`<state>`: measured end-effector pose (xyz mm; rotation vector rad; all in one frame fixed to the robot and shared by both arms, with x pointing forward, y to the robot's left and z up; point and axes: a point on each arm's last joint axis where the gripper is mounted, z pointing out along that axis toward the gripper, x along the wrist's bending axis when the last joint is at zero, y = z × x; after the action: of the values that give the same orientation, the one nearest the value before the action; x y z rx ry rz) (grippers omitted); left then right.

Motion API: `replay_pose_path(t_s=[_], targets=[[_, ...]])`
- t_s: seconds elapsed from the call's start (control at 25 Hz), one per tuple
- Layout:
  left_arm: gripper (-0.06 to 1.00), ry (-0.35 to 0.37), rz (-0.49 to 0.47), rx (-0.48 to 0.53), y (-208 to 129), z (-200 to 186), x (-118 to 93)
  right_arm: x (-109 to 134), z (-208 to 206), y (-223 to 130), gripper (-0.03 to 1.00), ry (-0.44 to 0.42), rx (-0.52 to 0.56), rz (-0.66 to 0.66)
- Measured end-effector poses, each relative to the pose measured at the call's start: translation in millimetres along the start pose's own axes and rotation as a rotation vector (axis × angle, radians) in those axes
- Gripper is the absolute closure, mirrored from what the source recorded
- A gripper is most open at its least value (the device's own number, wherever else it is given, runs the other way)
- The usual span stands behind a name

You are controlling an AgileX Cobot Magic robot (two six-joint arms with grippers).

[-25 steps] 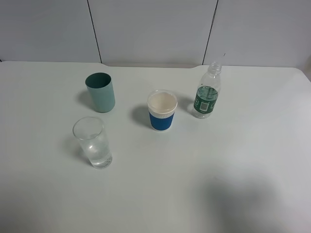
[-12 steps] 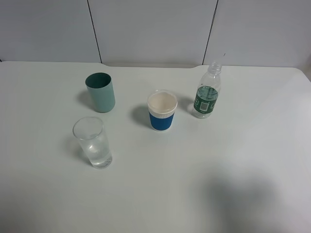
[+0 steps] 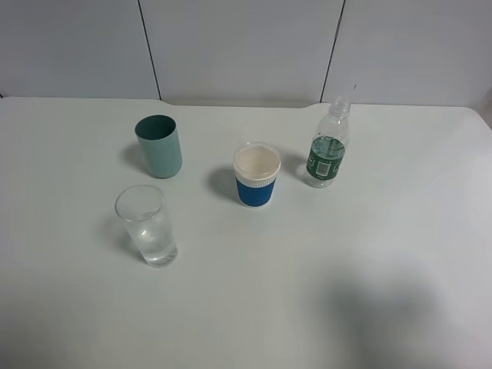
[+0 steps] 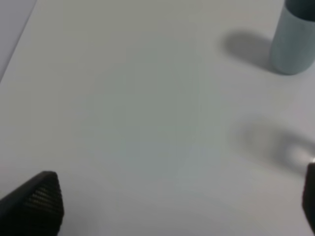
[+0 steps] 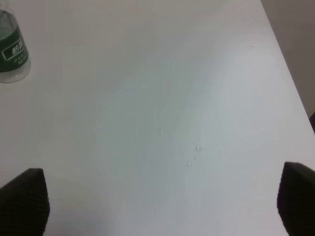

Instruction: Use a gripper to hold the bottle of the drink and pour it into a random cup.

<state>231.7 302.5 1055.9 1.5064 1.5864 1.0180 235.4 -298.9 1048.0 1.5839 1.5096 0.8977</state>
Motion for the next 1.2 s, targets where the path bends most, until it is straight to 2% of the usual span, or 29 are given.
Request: replay_pose_path(t_s=[1.2], targets=[[-0.04, 0.0, 0.0, 0.0, 0.0, 0.0, 0.0, 0.0, 0.0, 0.0, 0.05, 0.0, 0.0, 0.001]])
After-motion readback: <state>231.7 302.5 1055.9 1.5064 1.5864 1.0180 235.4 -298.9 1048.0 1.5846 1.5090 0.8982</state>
